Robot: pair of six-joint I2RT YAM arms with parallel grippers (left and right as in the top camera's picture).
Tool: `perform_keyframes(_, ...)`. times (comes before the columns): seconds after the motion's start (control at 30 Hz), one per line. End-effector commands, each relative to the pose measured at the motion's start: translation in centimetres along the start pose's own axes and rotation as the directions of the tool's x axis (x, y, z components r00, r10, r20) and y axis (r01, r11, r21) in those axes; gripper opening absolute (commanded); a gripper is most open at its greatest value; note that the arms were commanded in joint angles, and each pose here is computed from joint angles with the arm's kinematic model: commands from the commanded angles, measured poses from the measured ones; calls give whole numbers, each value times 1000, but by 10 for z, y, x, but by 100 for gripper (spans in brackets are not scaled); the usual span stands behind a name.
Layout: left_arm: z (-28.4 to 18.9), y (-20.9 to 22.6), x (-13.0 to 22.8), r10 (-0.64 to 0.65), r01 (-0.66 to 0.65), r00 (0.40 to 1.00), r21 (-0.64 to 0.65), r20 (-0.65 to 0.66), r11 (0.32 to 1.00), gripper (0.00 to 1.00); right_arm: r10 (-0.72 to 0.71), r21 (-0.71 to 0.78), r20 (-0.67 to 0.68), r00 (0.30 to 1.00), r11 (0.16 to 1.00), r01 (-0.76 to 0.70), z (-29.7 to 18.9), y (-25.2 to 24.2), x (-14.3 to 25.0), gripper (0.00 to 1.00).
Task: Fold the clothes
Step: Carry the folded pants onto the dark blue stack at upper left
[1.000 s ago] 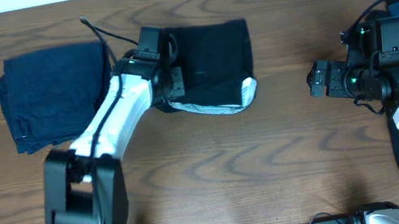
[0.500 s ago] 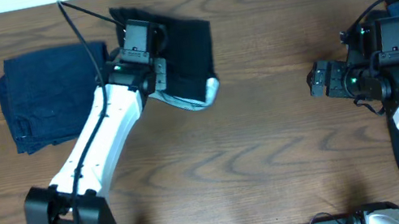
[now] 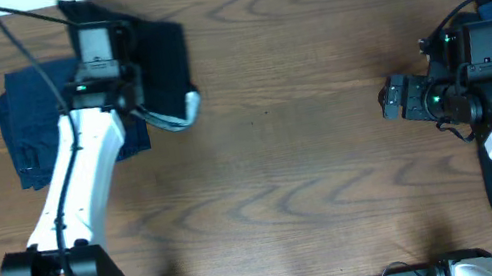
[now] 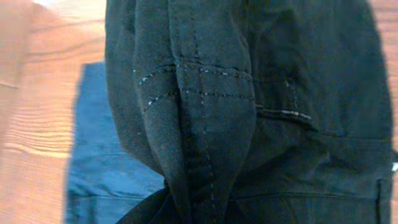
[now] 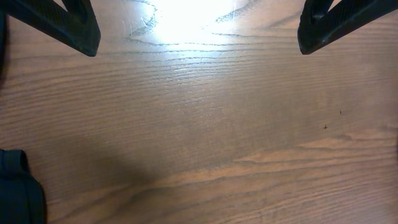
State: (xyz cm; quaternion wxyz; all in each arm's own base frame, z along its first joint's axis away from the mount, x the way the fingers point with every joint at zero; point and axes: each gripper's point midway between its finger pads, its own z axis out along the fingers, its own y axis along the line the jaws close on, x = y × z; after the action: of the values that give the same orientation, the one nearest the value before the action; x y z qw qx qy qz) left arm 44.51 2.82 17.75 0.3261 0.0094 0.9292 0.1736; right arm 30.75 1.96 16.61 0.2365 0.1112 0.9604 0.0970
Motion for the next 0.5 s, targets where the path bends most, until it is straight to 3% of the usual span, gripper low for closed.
perform_keyframes(0.0,-25,36,-34,23,-15,993,-72,114,997,6,-10,4,5,1000,1000,10,-1,-1,-1,99)
perform_keyframes(0.47,-27,106,-31,-84,106,988,-169,133,980,6,-11,4,5,1000,1000,11,-1,-1,-2,99)
